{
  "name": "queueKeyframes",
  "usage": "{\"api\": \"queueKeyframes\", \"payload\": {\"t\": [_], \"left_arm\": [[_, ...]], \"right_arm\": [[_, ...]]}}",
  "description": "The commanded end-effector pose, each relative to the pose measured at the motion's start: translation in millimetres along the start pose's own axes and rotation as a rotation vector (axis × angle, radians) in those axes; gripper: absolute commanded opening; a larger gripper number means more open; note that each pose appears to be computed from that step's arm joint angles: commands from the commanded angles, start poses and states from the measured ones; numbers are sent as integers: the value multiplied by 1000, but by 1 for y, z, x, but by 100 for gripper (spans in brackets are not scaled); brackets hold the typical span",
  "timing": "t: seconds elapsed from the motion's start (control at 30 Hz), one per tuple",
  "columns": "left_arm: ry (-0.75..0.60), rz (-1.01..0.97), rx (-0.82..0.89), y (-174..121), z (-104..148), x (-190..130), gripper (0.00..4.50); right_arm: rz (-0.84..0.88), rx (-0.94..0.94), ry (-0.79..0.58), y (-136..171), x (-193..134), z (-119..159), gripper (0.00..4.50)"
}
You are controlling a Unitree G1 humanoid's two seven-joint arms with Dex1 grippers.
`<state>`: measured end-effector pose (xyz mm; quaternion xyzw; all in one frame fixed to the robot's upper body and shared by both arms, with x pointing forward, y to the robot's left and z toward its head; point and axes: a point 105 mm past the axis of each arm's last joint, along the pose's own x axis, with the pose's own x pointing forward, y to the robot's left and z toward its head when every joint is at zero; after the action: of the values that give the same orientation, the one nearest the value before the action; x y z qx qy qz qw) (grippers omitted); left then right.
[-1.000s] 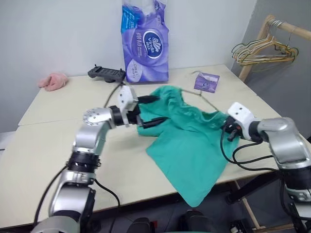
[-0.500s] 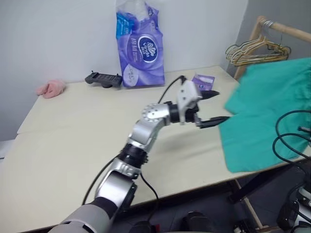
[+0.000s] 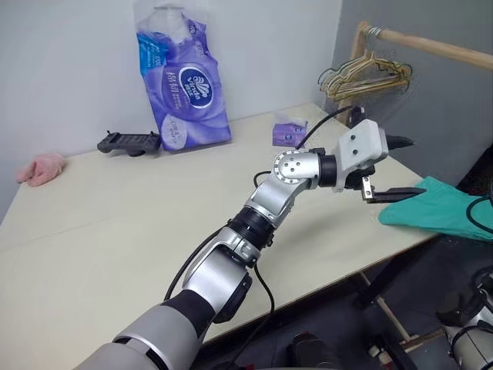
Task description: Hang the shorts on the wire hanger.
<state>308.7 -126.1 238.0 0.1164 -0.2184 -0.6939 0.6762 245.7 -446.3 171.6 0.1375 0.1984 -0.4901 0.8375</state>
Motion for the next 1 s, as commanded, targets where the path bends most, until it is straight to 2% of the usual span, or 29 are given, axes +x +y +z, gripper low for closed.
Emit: {"api": "queueKeyframes", "payload": {"t": [0.03, 0.1, 0.27, 0.43, 0.57, 0.7, 0.87, 1.0], "left_arm": [[-117, -62, 17, -15, 31, 33, 450], [-116, -59, 19, -13, 31, 33, 450], [-108, -41, 23, -7, 32, 31, 450], [-98, -32, 24, -4, 30, 29, 450], [-91, -26, 24, -1, 29, 26, 450], [-74, -12, 22, 4, 25, 21, 450], [-59, 14, 22, 14, 23, 10, 450], [-2, 159, 19, 43, 13, -25, 450]], "right_arm": [[38, 42, -59, 7, -8, 20, 59], [59, 68, -46, 11, -9, 18, 108], [46, 54, -54, 10, -7, 21, 286], [-22, 41, -84, 4, -11, 24, 433], [-121, -6, -224, 4, -39, 33, 433], [-36, -10, -323, 45, -96, 25, 433], [163, -71, -373, 94, -137, 15, 433], [574, -210, -340, 165, -166, -10, 433]]}}
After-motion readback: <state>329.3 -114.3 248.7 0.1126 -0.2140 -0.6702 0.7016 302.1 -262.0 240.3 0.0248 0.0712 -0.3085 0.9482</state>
